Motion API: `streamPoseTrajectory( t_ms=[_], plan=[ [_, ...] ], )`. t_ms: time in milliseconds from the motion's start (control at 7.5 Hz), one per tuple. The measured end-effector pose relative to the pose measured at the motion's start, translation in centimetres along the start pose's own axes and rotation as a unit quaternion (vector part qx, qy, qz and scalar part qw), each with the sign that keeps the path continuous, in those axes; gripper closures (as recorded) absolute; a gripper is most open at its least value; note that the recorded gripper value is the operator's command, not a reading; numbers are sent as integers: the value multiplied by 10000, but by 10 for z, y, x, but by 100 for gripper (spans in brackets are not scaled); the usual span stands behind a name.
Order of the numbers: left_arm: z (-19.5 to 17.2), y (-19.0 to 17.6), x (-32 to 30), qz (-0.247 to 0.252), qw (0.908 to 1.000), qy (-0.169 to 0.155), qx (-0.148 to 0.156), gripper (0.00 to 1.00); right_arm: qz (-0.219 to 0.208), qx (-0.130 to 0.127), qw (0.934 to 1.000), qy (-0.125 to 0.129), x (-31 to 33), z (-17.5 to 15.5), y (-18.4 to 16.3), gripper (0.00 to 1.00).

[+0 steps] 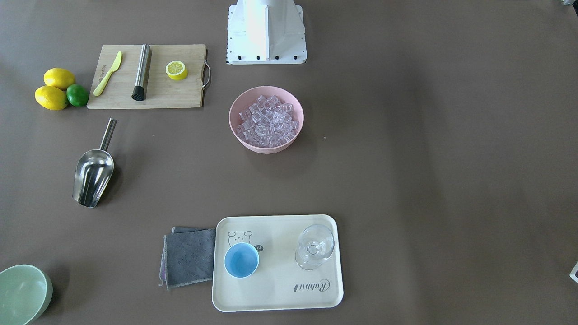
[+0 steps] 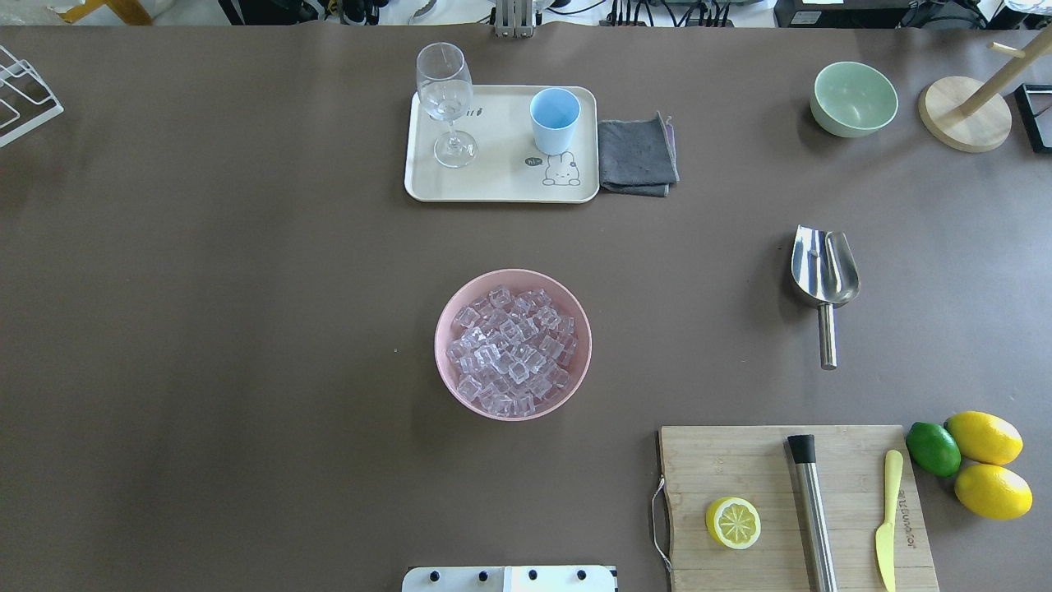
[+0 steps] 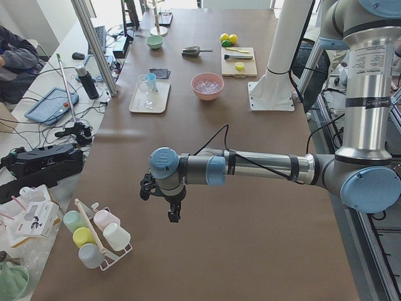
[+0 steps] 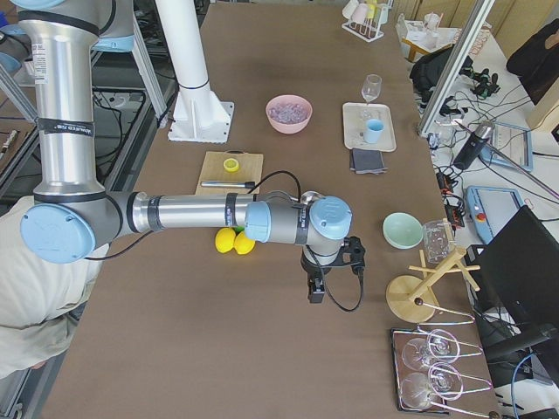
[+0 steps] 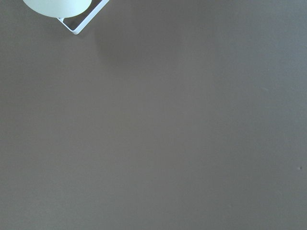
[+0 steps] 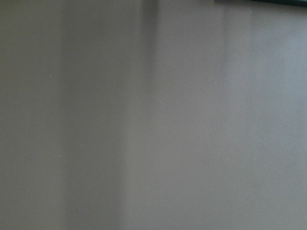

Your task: Put ice in cup with scoop

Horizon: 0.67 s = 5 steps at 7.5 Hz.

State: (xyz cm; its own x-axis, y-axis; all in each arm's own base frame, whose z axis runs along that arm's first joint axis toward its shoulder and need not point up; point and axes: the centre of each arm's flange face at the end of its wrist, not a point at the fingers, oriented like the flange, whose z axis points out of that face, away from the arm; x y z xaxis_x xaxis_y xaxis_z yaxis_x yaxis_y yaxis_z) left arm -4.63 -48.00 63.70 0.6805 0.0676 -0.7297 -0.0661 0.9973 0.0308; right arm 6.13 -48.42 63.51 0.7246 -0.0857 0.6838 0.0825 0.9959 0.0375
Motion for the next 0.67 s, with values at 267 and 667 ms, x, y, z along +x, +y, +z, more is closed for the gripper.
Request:
streamPoseTrajectory(
  t_ms=[267,667],
  plan=[
    [1,0,1,7,10000,-4,-12,2,-6,8,10000,-5,-1,-1,-1,0],
    [4,0,-1,-10,10000,-6,-41,2,11,-14,10000,-15,1,2,1,0]
  ],
)
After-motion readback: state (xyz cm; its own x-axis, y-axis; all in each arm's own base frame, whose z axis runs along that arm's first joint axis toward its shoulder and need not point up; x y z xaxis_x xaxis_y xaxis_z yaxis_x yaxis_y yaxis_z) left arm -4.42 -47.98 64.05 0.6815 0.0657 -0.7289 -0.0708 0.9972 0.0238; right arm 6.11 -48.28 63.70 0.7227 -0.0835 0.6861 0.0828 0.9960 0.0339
